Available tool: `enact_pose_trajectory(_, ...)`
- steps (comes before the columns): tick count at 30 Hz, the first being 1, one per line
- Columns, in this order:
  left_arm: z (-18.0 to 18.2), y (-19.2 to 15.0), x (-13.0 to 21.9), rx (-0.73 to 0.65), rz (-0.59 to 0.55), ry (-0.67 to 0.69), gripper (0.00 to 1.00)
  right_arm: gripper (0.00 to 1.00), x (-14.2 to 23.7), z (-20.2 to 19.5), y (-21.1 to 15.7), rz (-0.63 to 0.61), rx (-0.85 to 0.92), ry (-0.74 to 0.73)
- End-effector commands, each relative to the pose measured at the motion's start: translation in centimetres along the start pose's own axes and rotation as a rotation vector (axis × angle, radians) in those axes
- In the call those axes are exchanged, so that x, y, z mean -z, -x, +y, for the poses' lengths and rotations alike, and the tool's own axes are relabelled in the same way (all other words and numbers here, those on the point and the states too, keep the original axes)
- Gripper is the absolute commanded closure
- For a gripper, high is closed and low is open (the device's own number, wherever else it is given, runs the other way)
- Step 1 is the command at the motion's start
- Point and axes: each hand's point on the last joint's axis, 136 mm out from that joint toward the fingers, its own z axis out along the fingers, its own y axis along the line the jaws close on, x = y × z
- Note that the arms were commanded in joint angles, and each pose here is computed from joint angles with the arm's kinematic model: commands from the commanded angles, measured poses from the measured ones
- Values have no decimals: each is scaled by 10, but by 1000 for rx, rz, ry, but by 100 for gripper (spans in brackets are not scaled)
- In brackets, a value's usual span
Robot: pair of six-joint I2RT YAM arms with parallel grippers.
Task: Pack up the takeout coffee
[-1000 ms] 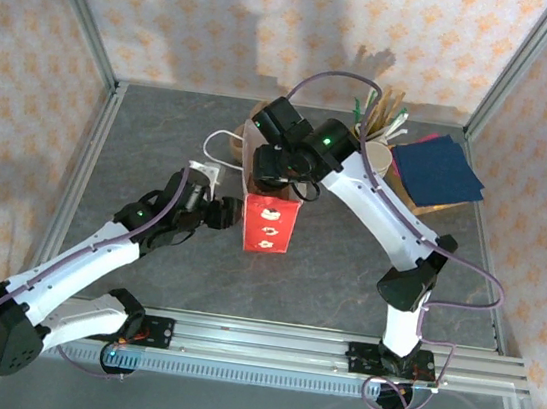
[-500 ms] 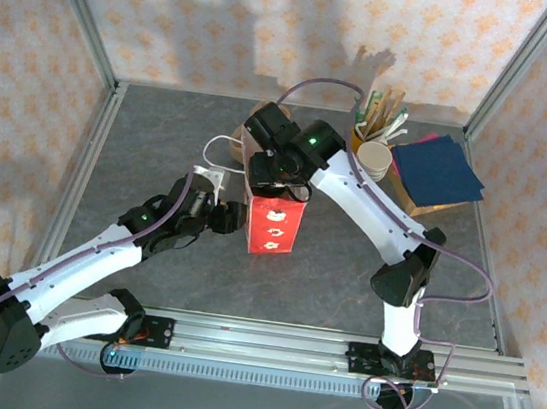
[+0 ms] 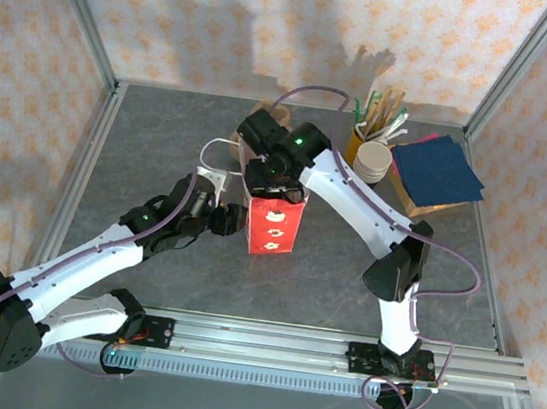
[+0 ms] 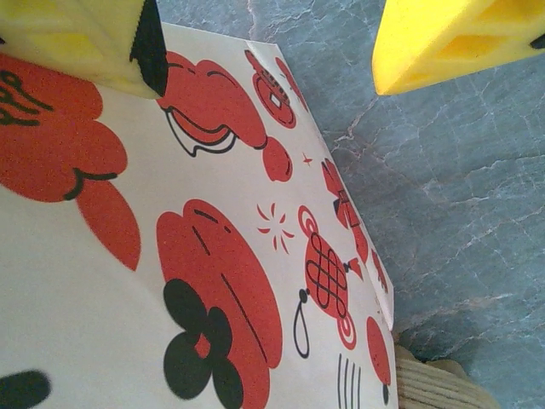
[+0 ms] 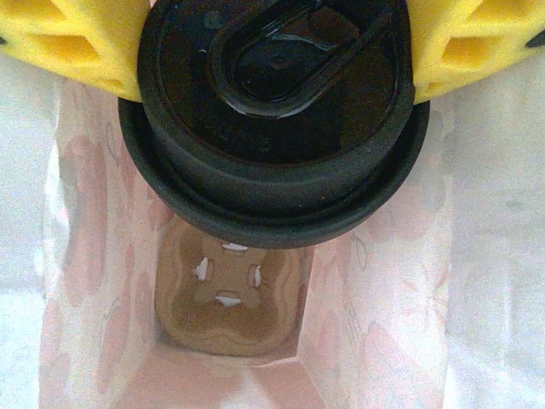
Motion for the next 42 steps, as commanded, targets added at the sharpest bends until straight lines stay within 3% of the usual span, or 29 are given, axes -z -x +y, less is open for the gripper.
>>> enact_pose_trajectory(1, 8, -9, -5, -39, 23, 38, 33, 53, -8, -6, -5, 30, 12, -23)
enact_pose_trajectory(42, -2, -9, -12, -96, 14, -9, 34, 55, -35, -9, -12, 125, -13, -6)
